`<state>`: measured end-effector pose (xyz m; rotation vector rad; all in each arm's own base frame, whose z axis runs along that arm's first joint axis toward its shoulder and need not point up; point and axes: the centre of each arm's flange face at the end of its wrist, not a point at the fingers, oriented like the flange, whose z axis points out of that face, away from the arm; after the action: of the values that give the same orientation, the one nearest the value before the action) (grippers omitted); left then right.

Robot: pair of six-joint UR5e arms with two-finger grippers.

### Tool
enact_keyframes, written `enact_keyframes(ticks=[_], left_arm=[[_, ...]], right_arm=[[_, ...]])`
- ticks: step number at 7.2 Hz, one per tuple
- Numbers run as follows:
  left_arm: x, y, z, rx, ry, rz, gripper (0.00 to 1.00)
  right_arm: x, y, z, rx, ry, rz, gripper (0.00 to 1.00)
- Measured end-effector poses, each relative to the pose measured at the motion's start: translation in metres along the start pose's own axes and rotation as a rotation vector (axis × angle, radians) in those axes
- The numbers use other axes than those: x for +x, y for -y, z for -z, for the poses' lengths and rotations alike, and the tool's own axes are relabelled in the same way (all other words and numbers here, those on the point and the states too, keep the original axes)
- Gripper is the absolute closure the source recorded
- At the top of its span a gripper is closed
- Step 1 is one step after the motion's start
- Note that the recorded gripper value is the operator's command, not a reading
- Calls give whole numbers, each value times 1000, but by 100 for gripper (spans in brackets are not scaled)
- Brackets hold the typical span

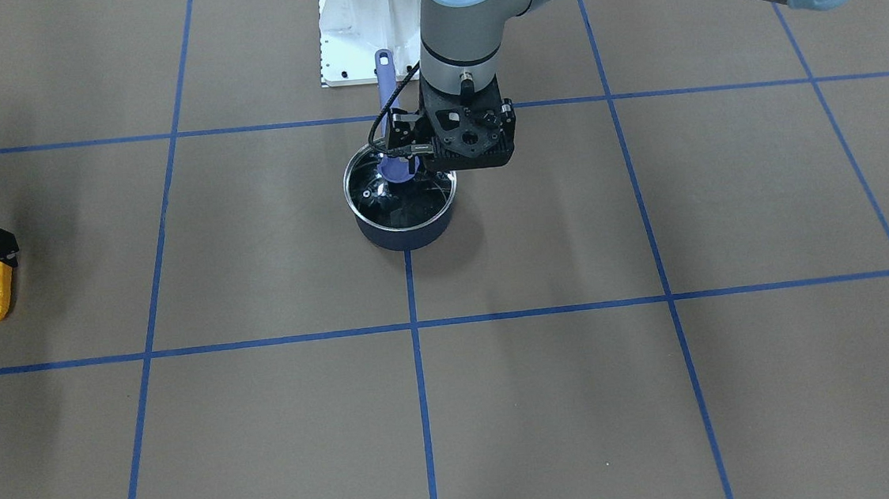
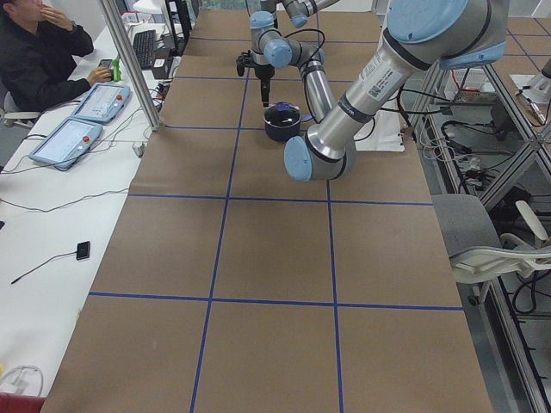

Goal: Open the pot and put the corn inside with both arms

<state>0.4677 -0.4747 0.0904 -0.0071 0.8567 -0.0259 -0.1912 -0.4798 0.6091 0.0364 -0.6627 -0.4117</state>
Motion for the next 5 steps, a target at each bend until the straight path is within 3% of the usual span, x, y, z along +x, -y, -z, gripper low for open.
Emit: enact_keyframes(ticks=[2,4,5], left_arm=[[0,0,-1,-1,2,1,0],[-1,0,-2,-1,3,1,0],[-1,0,-2,-1,3,1,0]], right_arm=[[-5,-2,-8,-10,2,13,2],[-9,-2,-12,-17,-1,22,15],[-10,-2,-15,-22,-7,25,15]])
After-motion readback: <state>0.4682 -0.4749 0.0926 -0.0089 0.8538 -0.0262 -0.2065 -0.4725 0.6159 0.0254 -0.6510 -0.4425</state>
